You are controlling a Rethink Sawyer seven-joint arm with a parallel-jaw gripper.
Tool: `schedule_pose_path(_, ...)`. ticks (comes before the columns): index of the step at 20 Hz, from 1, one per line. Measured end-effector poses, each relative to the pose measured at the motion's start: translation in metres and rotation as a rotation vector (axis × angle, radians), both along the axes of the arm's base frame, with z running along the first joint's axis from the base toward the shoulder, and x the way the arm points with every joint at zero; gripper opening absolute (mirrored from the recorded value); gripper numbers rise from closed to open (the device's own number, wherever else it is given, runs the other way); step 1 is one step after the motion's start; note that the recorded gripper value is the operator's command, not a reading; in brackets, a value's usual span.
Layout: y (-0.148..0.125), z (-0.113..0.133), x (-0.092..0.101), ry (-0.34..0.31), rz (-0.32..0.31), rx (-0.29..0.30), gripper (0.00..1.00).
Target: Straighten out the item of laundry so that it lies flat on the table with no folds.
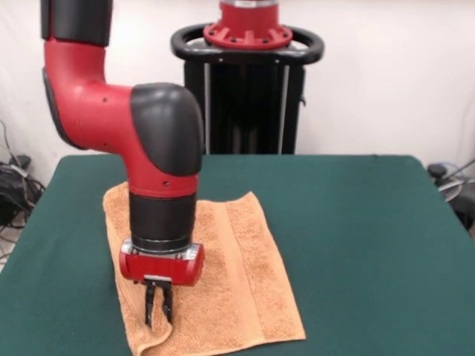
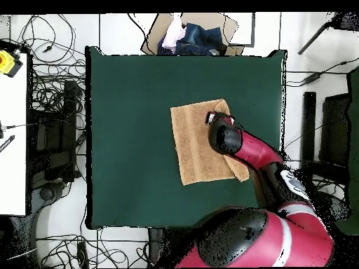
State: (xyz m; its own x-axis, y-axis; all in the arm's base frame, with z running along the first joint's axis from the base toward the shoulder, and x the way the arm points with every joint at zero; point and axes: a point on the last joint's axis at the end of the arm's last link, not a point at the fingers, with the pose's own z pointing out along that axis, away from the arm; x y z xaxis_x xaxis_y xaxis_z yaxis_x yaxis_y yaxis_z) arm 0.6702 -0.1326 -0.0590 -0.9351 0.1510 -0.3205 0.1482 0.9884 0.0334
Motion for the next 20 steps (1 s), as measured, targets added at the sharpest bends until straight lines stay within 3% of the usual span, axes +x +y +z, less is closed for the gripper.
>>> schedule_pose_path(2, -0.006, 0.001, 0.001, 0.011, -0.023, 0.051, 0.0)
schedule_pose_path(4, -0.019, 0.003, 0.003, 0.048, -0.07, 0.174, 0.0)
schedule_pose_path(7, -0.028, 0.004, 0.001, 0.083, -0.103, 0.278, 0.0)
schedule_pose_path(9, -0.04, 0.001, -0.004, 0.125, -0.149, 0.441, 0.0)
schedule_pose_path(13, -0.05, -0.007, -0.014, 0.154, -0.188, 0.615, 0.0)
schedule_pose_path(16, -0.051, -0.012, -0.018, 0.156, -0.206, 0.709, 0.0)
schedule_pose_path(20, -0.05, -0.018, -0.02, 0.147, -0.224, 0.79, 0.0)
